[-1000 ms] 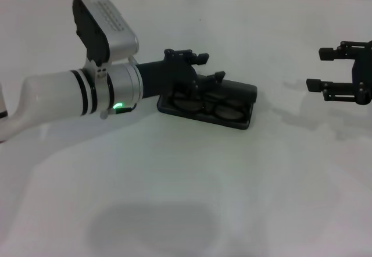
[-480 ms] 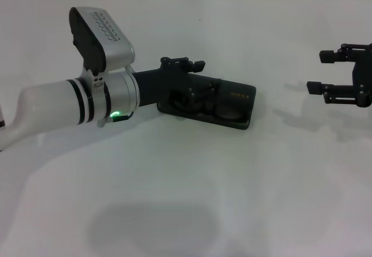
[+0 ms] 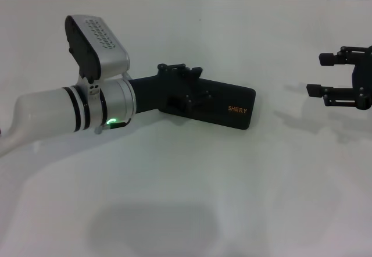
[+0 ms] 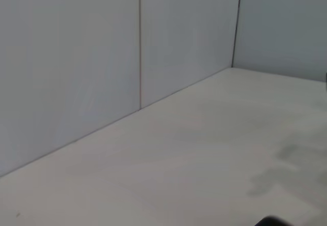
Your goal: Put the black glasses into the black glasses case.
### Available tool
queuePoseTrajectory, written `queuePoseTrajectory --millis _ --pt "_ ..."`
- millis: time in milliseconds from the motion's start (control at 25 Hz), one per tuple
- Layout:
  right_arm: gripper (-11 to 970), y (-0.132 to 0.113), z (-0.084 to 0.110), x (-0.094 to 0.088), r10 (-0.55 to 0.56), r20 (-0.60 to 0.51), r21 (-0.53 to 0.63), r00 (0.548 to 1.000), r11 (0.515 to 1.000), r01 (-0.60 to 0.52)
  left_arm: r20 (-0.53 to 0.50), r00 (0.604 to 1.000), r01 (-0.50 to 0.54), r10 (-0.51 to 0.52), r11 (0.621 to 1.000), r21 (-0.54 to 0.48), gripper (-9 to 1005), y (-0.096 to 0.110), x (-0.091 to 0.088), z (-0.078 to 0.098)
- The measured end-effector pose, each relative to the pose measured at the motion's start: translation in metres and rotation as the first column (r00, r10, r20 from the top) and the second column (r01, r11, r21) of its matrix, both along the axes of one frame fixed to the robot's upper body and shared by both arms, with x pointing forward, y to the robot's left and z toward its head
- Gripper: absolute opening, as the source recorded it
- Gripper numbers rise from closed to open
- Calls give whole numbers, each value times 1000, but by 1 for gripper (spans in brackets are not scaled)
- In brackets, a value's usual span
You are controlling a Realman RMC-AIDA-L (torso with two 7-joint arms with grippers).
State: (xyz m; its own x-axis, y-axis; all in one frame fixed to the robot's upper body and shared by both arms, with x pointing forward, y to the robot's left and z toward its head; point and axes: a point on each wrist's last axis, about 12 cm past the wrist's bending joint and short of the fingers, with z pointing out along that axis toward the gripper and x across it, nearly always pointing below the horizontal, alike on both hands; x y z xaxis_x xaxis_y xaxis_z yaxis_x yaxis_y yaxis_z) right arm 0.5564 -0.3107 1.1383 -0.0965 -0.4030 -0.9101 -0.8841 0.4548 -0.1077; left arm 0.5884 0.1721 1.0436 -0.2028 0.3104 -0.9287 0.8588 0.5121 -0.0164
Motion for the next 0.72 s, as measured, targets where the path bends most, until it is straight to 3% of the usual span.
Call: queuePoseTrajectory --millis 160,360,480,640,720 --pt "793 1 6 0 8 40 30 999 1000 -9 62 994 102 -95 986 -129 713 -4 -7 17" --pt "804 9 15 -1 45 139 157 989 985 -67 217 945 313 -246 875 -370 716 13 -27 56" --pt "810 21 14 -4 130 165 203 978 966 -163 250 935 338 -253 848 -407 718 30 -36 61" --pt "828 39 10 -10 258 202 246 945 921 -303 249 939 324 -239 859 -397 720 57 -44 60" --pt "853 45 7 -15 307 246 268 919 890 -369 248 935 335 -253 859 -388 776 67 -50 59"
